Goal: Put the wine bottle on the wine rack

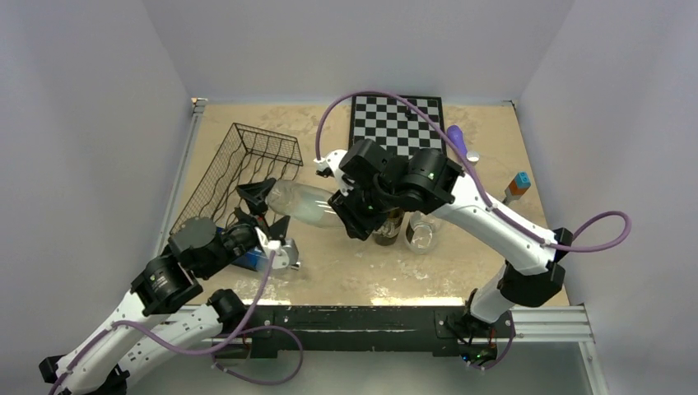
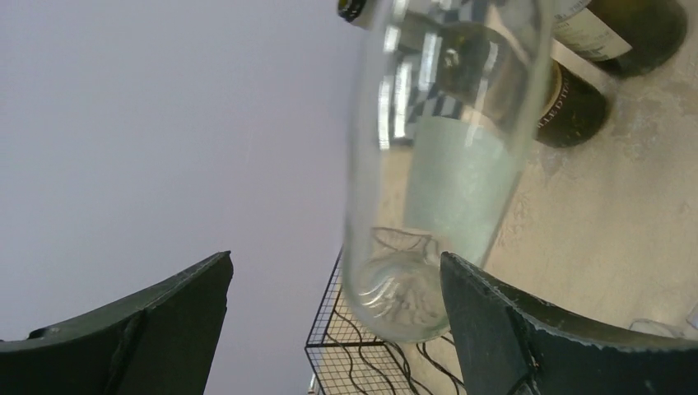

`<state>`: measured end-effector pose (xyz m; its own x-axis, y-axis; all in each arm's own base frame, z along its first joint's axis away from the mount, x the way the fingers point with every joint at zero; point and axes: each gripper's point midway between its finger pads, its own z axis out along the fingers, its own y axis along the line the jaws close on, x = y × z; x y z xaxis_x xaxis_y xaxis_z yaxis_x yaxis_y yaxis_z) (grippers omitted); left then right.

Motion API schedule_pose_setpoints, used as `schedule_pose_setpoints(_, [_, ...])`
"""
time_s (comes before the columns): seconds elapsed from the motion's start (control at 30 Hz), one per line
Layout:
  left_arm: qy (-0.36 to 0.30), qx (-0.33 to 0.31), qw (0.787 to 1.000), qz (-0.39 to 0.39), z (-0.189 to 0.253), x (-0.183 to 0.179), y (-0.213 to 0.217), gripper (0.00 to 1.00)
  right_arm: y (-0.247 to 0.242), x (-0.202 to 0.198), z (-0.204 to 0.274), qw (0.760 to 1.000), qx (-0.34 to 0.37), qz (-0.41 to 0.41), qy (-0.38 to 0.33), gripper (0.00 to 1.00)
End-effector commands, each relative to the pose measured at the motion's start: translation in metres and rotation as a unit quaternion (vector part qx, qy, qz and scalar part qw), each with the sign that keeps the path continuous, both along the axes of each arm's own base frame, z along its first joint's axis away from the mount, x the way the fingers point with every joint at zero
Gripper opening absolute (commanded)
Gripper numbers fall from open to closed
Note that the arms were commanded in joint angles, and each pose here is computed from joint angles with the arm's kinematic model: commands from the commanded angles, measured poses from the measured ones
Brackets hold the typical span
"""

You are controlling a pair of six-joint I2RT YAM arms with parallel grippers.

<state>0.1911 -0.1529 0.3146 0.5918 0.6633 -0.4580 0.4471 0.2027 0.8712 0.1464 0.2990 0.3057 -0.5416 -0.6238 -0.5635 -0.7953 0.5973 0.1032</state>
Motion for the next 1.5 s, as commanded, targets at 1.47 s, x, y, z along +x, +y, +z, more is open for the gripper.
schedule_pose_setpoints(1.47, [0.203, -0.476, 0.85, 0.105, 0.093, -0.025, 0.041, 0.99, 0.095, 0.044, -0.109, 0.989, 0.11, 0.04, -0.092, 0.0])
